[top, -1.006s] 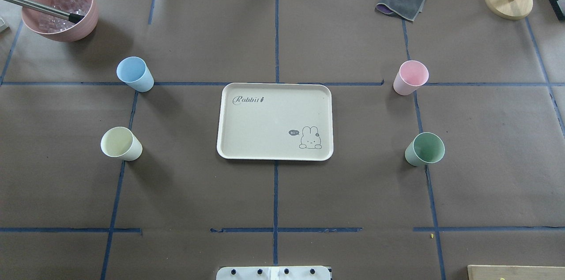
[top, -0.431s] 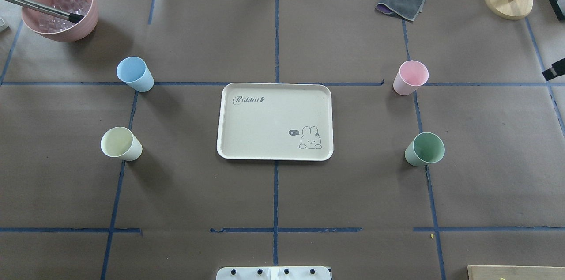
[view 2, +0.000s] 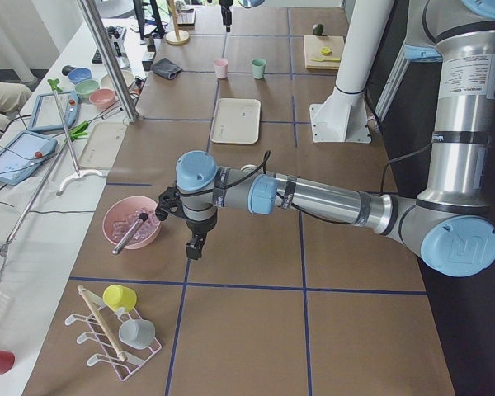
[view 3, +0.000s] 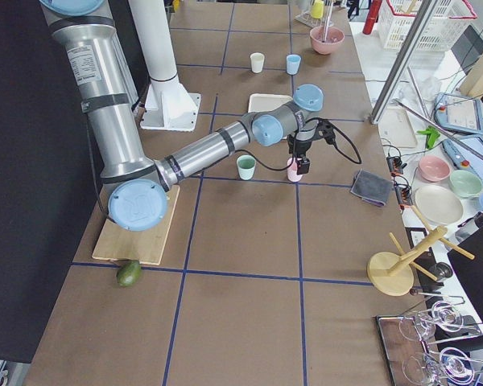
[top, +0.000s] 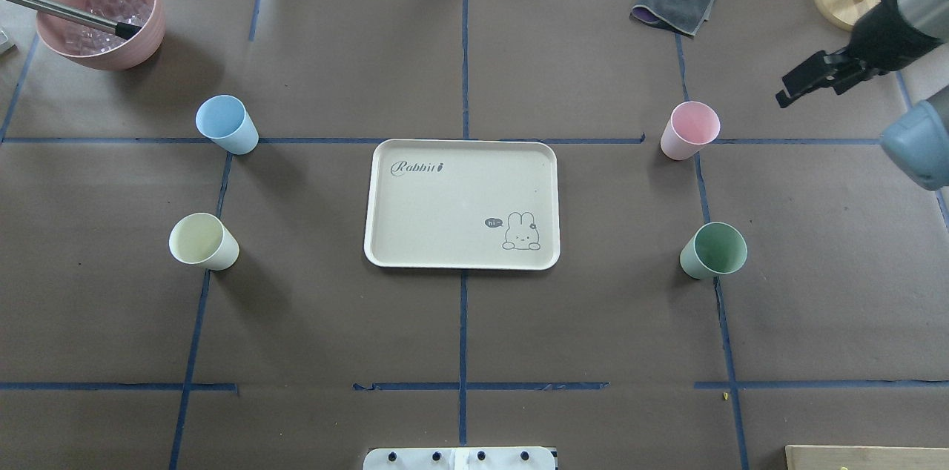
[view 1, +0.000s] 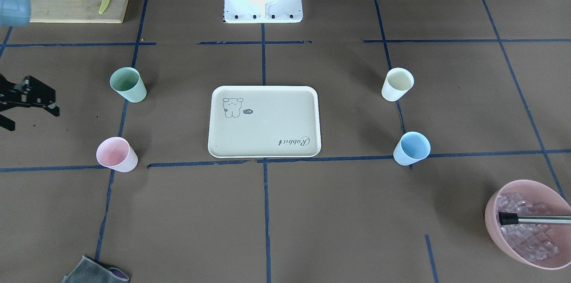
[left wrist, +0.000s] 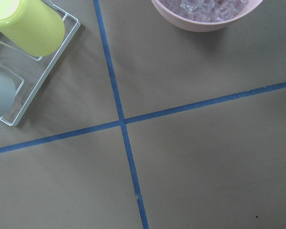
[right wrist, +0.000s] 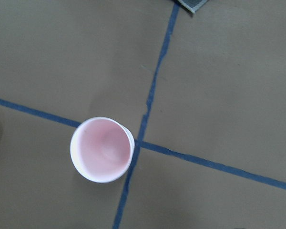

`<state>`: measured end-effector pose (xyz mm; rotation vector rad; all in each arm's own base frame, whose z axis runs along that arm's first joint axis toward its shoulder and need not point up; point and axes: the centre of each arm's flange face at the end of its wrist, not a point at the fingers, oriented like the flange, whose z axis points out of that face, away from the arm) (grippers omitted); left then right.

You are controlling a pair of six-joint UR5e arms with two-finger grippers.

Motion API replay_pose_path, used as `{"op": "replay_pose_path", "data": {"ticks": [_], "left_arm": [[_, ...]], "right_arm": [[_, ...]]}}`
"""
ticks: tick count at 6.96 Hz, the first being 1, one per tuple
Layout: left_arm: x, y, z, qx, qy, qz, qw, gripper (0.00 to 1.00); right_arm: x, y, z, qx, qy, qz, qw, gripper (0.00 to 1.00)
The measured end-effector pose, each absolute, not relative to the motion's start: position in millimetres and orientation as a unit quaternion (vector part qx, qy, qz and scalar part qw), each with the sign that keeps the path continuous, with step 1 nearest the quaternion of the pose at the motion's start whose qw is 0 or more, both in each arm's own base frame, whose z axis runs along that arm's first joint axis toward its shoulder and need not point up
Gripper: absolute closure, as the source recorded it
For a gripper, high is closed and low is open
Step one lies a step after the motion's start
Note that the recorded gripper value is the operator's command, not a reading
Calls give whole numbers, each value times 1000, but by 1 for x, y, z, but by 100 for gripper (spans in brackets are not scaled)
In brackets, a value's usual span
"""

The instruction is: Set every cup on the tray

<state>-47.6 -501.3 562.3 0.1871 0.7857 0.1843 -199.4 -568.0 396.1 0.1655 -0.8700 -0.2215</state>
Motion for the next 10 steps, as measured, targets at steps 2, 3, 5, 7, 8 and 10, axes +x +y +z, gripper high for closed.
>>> {"op": "replay_pose_path", "data": {"ticks": [2,3,5,7,8,10], "left_arm": [[-47,-501,562,92,382,90,915,0],[-47,-502,562,92,381,90,915,0],[-46,-502,562,91,382,92,915,0],[-45,-502,562,91,382,93,915,0],[-44,-502,561,91,382,93,915,0],[-43,-502,561,93,382,95,915,0]], "right_arm": [[-266,-590,395,88,-435,-75,893,4],[-288,-590,399,92,-437,-69,892,4],[-309,-588,412,98,-420,-68,899,4],[-309,-588,424,96,-411,-67,904,7],[-312,-588,432,94,-403,-67,908,27],[-324,-585,446,89,-390,-73,914,98]]}}
